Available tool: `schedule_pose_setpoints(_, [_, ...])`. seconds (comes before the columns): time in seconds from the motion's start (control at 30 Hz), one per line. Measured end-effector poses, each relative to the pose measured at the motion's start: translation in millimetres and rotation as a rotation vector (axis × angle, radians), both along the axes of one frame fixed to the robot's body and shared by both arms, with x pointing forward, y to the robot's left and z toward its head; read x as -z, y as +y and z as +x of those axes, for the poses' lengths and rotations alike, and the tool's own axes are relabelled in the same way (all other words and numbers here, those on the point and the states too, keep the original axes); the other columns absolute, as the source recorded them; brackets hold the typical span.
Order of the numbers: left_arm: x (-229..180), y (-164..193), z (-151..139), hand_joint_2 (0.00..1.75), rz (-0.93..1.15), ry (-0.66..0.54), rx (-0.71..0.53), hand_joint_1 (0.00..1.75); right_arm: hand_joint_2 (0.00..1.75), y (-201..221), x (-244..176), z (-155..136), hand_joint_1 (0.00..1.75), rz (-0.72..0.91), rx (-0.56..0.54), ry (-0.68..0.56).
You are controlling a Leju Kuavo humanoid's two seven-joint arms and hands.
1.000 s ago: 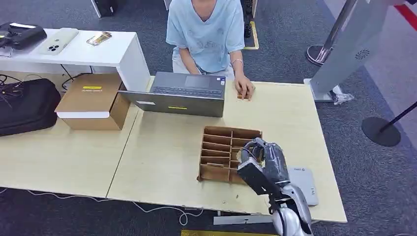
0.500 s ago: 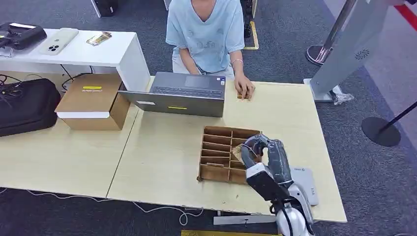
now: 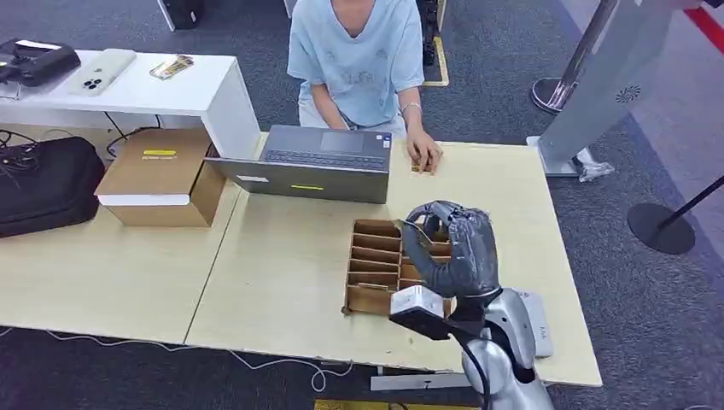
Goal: Pass the card to the sensor for recognition and then transmit it.
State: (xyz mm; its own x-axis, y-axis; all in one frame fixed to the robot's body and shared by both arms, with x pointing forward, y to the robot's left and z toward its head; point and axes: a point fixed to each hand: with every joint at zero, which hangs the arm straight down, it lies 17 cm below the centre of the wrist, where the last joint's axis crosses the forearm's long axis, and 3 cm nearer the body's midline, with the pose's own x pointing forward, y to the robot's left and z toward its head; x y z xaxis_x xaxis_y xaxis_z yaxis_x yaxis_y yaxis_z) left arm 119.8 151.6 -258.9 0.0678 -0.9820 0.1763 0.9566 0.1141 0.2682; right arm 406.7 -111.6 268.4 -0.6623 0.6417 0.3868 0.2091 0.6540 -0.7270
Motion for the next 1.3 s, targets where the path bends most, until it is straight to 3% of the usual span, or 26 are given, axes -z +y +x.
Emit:
schedule_pose_setpoints(0.33, [-2.3,-4.1,6.4,0.00,-0.013,-0.007,0.041,0.00,1.75,30.1,-75.3,37.6,1.75,-0.227,0.082,-0.263])
schedule_pose_setpoints(0.53, [-4.3,-8.0,12.2,0.00,-0.022,-0.016,0.046,0.00,1.75,37.8,-106.8,74.2,1.75,-0.330,0.132,-0.342])
schedule_pose_setpoints(1.0, [-5.6,-10.4,15.6,0.00,-0.033,-0.023,0.046,0.00,1.75,83.4,-139.5,159.5,1.75,-0.455,0.149,-0.255])
schedule_pose_setpoints(1.1, [-5.7,-11.0,15.7,0.00,-0.036,-0.023,0.047,0.00,1.75,85.7,-135.6,181.5,1.75,-0.547,0.216,-0.220])
schedule_pose_setpoints(1.3, [-6.4,-13.3,16.3,0.00,-0.051,-0.026,0.047,0.00,1.75,74.9,-110.8,218.8,1.75,-0.693,0.306,-0.040])
